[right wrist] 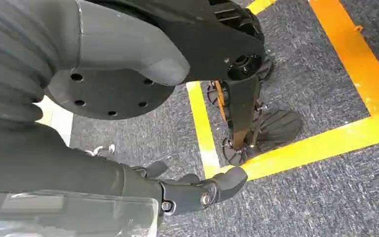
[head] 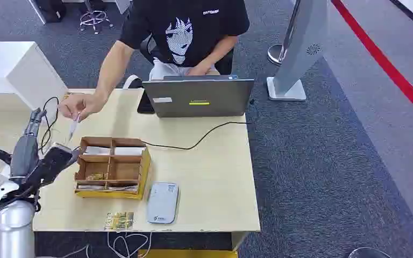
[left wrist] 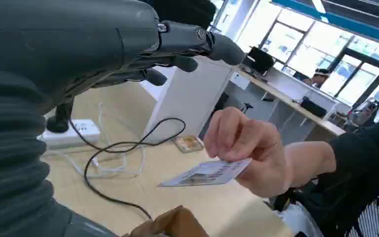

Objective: Pass the card to the sensor for recognition and then transmit it.

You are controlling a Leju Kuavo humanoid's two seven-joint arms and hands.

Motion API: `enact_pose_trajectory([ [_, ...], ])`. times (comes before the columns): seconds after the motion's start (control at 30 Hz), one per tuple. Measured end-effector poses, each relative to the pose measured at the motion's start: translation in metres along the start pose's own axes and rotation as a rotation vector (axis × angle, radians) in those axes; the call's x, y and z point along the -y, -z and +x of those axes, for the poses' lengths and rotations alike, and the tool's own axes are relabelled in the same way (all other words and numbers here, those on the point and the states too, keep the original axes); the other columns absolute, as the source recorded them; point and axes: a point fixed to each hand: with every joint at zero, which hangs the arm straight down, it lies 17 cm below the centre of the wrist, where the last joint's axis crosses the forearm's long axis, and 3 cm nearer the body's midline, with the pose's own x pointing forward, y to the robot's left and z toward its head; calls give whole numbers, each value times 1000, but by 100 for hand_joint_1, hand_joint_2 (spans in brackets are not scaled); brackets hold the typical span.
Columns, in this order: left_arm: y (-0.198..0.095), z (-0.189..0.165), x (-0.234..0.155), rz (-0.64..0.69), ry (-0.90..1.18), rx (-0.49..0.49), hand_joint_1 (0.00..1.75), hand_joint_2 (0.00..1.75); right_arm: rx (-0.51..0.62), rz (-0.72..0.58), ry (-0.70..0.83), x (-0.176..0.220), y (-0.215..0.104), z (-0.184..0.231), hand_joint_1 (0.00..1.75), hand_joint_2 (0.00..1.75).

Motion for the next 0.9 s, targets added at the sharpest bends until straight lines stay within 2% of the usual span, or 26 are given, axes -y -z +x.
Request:
enact_pose_trajectory([
  [0.27, 47, 37, 12, -62, 245, 78, 0, 175, -6, 9, -46, -2, 0, -3, 0, 175],
  [0.33, 58, 46, 13, -71, 311, 97, 175, 175, -6, 13, -57, -3, -1, -3, 0, 175],
  [0.6, 97, 76, 10, -78, 585, 165, 175, 175, -7, 24, -102, -6, -1, -5, 0, 175],
  [0.9, 136, 106, -14, -20, 919, 227, 175, 175, -18, 35, -150, -8, -1, -9, 0, 175],
])
